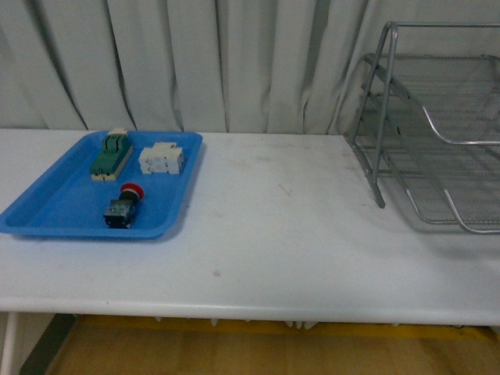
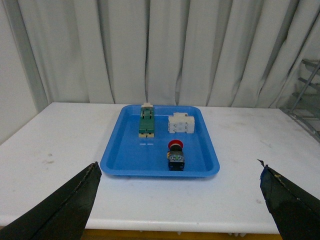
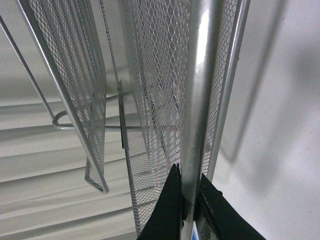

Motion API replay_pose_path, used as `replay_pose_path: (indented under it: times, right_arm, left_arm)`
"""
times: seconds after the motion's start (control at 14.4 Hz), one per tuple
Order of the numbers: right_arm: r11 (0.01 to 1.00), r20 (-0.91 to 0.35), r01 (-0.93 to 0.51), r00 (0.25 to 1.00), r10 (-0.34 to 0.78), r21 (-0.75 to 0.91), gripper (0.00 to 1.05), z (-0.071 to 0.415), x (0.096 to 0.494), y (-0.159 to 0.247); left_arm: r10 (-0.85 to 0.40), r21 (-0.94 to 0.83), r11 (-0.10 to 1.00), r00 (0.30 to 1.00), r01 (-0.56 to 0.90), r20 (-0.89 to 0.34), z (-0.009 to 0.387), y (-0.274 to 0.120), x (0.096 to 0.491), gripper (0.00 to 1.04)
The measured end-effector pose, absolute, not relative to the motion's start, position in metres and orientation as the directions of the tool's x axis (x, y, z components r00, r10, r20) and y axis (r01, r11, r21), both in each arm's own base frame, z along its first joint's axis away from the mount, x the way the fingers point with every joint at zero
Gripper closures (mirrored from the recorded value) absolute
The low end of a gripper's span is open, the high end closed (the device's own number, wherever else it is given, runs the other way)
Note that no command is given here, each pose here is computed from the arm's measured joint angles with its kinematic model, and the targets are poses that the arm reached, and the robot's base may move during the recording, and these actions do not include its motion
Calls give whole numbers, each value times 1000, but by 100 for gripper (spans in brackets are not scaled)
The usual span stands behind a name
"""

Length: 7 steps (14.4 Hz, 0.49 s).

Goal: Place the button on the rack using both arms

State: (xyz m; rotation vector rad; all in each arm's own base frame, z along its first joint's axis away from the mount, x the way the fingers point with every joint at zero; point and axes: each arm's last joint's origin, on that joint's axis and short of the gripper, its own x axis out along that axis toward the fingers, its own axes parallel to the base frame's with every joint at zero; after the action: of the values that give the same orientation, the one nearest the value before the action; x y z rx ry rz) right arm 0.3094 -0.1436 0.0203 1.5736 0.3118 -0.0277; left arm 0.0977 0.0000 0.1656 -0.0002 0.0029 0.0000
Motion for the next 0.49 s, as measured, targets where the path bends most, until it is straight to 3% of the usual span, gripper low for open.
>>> replay_pose_path:
  times: [0.49]
  right_arm:
    - [-12,-239,245,955,176,970,73,17,304,-143]
  left_arm:
    - [0,0,1000,1000,0,-3,166,0,98,7]
